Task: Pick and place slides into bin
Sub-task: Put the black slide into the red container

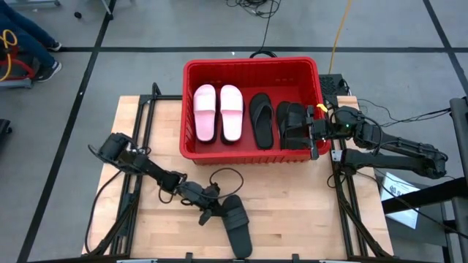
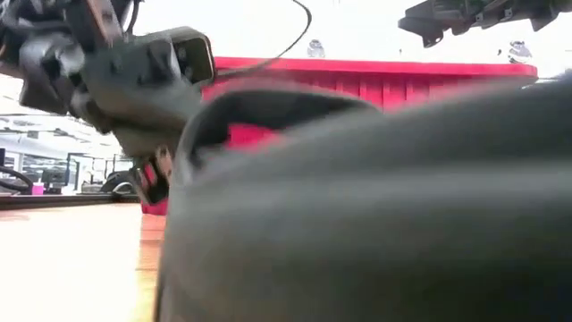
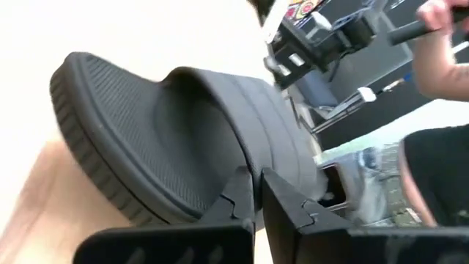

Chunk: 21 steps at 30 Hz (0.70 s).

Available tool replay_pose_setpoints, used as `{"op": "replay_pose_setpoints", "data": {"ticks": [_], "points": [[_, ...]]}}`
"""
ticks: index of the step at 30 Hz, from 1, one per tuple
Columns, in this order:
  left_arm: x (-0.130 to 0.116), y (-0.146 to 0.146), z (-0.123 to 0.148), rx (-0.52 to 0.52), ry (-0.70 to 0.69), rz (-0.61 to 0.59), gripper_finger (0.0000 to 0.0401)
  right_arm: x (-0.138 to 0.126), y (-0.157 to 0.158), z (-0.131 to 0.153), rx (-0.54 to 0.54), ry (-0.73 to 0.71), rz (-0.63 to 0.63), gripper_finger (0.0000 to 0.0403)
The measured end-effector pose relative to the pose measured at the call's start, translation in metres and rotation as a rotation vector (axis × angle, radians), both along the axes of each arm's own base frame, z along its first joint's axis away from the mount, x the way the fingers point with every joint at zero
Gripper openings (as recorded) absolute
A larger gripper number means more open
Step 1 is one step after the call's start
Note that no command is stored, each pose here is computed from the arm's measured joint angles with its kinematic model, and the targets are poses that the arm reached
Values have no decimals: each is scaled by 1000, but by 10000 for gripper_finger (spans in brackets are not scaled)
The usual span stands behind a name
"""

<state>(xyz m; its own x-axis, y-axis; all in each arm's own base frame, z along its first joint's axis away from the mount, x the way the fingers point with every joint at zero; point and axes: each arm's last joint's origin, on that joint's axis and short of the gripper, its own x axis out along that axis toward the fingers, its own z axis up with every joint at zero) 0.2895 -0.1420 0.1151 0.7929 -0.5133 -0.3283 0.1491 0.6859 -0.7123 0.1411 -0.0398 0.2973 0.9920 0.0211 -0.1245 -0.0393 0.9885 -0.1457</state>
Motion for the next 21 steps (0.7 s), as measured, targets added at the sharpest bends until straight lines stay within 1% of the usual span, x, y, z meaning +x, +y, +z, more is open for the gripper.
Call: {"op": "replay_pose_setpoints", "data": {"ticks": [7,17,21], "points": [[-9,3,35,-1,8,-11,2,0,0,0,0,1,0,144],[-30,12,86,-13,-60,11,0,0,0,0,1,0,3,144],[-39,16,111,-24,-132,18,0,0,0,0,1,0,4,144]]}}
